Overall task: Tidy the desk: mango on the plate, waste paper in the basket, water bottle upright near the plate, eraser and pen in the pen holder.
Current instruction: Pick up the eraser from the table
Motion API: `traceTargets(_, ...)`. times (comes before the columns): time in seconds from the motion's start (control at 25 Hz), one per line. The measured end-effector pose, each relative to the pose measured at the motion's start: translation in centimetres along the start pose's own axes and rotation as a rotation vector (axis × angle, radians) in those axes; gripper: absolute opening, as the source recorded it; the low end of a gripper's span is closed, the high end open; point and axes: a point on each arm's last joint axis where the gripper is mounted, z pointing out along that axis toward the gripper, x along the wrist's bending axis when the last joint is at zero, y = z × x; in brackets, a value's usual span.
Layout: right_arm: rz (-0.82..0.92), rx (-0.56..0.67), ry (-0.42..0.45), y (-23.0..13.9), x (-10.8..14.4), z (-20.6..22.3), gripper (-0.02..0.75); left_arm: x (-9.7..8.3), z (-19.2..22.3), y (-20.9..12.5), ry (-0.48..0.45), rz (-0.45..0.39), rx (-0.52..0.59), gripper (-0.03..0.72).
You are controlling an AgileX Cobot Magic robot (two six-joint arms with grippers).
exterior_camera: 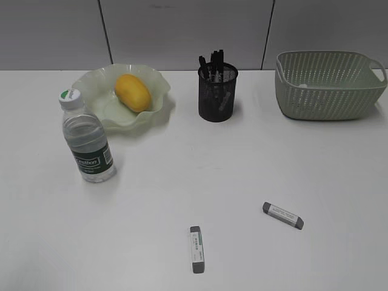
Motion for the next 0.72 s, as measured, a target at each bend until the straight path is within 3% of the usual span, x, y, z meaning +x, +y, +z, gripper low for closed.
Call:
traceTargets(0.36,0.006,-0.045,0.010,3.5,0.1,2.4,0.286,0.8,-3.8,-3.1,0.024,-0.063,-0.289,0.237)
traceTargets(0.48,0.017,0.097,0.021,4.9,0.2,6.4,0.286,0.7,-3.6,-2.9,0.022,-0.066,-0.268,0.237)
traceTargets(0.72,0.040,0.556,0.034,5.0,0.5,18.6,0.286,0.7,-3.8,-3.2,0.053,-0.091,-0.288,0.237)
